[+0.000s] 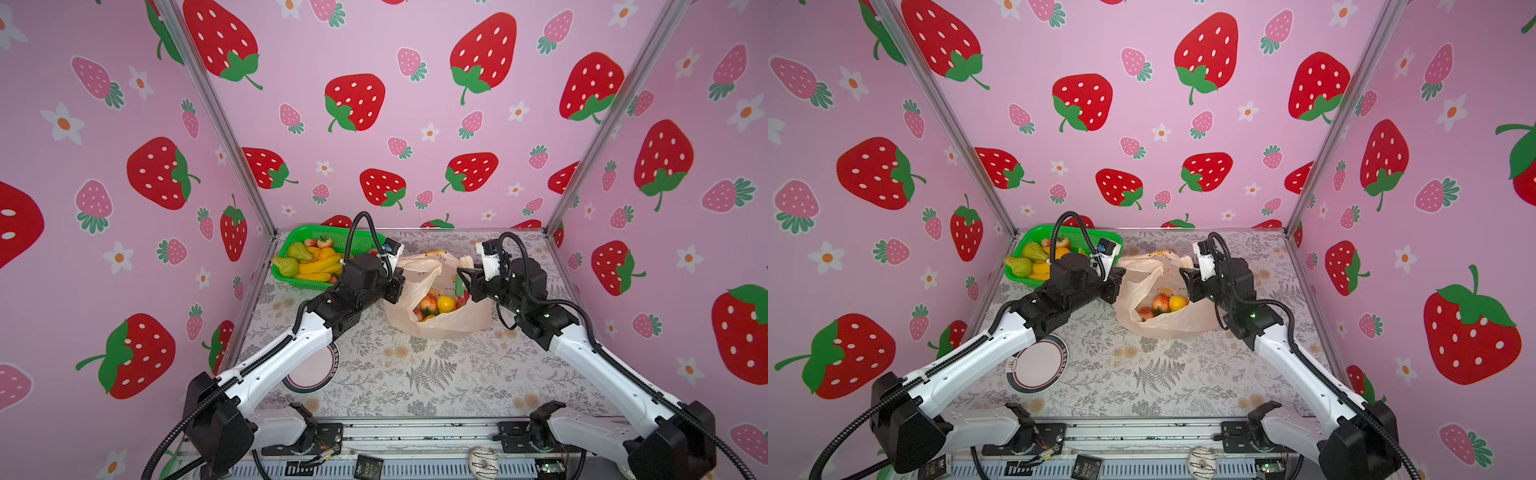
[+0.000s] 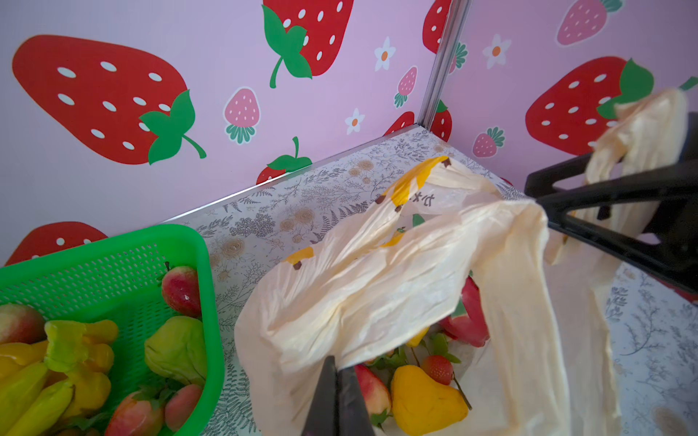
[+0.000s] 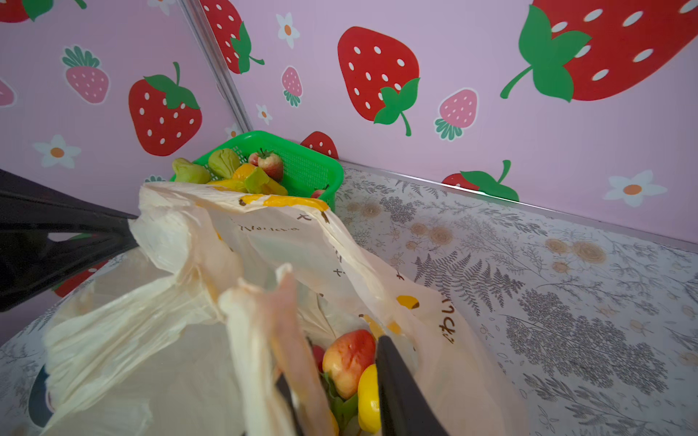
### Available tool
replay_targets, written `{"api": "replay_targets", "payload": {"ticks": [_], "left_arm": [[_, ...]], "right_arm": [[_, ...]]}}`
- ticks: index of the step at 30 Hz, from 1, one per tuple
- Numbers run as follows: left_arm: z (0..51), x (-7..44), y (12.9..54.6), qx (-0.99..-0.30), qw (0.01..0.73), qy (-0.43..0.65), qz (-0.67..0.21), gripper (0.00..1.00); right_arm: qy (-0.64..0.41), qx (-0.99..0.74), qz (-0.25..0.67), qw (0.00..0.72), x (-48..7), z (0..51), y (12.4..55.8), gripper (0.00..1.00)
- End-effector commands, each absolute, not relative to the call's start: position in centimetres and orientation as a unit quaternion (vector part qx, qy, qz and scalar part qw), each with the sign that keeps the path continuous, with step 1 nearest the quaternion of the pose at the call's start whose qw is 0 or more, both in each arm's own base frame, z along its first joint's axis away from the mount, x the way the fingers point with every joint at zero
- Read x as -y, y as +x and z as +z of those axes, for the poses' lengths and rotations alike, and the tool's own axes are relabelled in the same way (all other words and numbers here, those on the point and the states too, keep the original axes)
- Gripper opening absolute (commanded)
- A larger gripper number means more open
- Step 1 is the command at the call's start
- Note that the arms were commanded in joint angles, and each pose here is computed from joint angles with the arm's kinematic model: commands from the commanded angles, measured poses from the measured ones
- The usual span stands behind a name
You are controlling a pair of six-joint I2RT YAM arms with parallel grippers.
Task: Place the fake fruits into the plastic bag and tie a complex knot
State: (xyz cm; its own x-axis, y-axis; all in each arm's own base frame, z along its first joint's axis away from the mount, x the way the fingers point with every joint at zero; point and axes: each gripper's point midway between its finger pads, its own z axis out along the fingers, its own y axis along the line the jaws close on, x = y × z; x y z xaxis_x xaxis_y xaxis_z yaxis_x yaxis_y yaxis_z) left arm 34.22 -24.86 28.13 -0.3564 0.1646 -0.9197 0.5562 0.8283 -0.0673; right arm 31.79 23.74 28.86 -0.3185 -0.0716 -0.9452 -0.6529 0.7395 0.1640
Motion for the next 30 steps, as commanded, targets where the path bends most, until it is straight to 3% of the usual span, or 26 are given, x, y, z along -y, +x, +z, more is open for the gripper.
{"api": "replay_targets", "payload": {"ticks": [1,7,15,23,30], "left_arm": [[29.6,24.5,34.5,-0.791,0.536,0.175,-0.235,0.00],[29.9,23.3,34.7,-0.787,0.536,0.118,-0.282,0.00],[30.6,22.6,34.3,-0.774,0.534,0.076,-0.332,0.00],[30.4,22.7,34.1,-0.774,0.530,0.075,-0.338,0.00],[30.4,22.6,34.1,-0.774,0.530,0.076,-0.337,0.00]], "right_arm": [[-0.291,-0.726,0.307,0.542,-25.4,32.1,30.7,0.42],[-0.289,-0.689,0.275,0.605,-24.1,36.8,30.4,0.58],[-0.333,-0.636,0.266,0.644,-25.4,41.4,27.8,0.67],[-0.470,-0.599,0.376,0.529,-31.7,39.2,25.5,0.68],[-0.519,-0.590,0.401,0.472,-33.8,36.6,25.7,0.68]]}}
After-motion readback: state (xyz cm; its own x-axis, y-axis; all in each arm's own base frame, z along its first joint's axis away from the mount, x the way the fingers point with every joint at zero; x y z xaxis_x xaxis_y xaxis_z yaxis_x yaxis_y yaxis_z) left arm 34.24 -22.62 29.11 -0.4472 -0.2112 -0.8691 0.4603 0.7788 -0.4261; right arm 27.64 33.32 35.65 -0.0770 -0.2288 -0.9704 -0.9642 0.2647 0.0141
